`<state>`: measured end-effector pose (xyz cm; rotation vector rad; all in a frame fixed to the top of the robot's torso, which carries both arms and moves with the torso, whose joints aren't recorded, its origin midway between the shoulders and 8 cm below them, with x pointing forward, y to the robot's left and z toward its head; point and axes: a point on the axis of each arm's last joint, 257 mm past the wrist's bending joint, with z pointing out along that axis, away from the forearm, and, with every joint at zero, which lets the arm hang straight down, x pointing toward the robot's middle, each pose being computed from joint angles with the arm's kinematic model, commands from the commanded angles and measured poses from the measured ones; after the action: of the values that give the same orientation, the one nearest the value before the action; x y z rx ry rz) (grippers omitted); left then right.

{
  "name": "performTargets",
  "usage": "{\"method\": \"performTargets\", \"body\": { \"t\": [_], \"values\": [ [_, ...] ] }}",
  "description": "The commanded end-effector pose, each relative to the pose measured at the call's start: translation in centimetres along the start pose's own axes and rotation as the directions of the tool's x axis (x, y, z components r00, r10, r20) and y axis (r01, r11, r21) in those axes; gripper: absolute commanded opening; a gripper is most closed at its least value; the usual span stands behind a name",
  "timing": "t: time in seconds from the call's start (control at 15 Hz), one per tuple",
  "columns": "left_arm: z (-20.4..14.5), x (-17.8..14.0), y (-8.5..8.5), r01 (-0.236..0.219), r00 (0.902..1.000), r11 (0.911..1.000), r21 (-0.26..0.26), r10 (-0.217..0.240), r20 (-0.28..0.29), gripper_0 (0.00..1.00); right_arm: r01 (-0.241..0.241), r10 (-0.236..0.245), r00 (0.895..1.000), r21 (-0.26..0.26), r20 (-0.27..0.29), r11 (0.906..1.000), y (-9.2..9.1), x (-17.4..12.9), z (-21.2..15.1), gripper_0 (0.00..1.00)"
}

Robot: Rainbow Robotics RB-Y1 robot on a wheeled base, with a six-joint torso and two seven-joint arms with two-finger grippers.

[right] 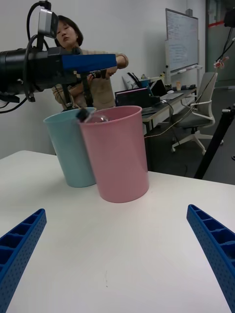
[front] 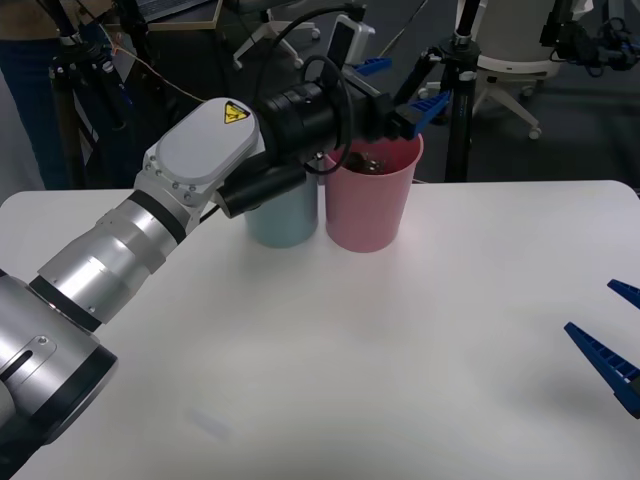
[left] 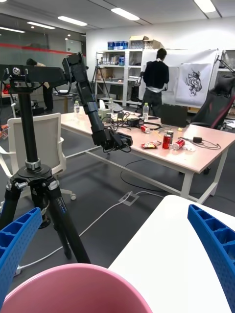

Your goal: Grasp the object on the table and drop it into the matching bin: aluminum can to the light blue bin, PET bottle to the pink bin.

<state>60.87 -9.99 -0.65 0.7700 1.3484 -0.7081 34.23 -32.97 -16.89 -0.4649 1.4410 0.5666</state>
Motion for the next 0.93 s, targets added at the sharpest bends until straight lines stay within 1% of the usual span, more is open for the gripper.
{"method": "performTargets", "body": {
  "t": [0.07, 0.33, 0.53, 0.6, 0.73, 0.93],
  "values": [
    [0.0, 0.0, -0.1, 0.007, 1.0000, 1.0000, 0.003, -0.007, 0.004, 1.00, 0.000, 0.000, 1.000, 0.000, 0.000, 1.0000, 0.0, 0.0, 0.0, 1.00],
    [-0.1, -0.2, 0.0, 0.005, 0.9999, 1.0000, 0.003, -0.005, 0.010, 1.00, 0.000, 0.000, 1.000, 0.000, 0.000, 1.0000, 0.0, 0.0, 0.0, 1.00],
    [-0.3, -0.2, 0.2, -0.008, 0.9999, 1.0000, 0.005, 0.008, 0.010, 1.00, 0.000, 0.000, 1.000, 0.000, 0.000, 1.0000, 0.0, 0.0, 0.0, 1.00],
    [-0.6, -0.1, 0.3, -0.007, 1.0000, 0.9999, 0.013, 0.007, 0.006, 1.00, 0.000, 0.000, 1.000, 0.000, 0.000, 1.0000, 0.0, 0.0, 0.0, 1.00],
    [-1.4, 0.0, 0.4, -0.012, 0.9999, 0.9989, 0.045, 0.013, -0.006, 1.00, 0.000, 0.000, 1.000, 0.000, 0.000, 1.0000, 0.0, 0.0, 0.0, 1.00],
    [-2.7, -0.7, 0.7, -0.016, 0.9999, 0.9965, 0.082, 0.016, -0.005, 1.00, 0.000, 0.000, 1.000, 0.000, 0.000, 1.0000, 0.0, 0.0, 0.0, 1.00]
  ]
}}
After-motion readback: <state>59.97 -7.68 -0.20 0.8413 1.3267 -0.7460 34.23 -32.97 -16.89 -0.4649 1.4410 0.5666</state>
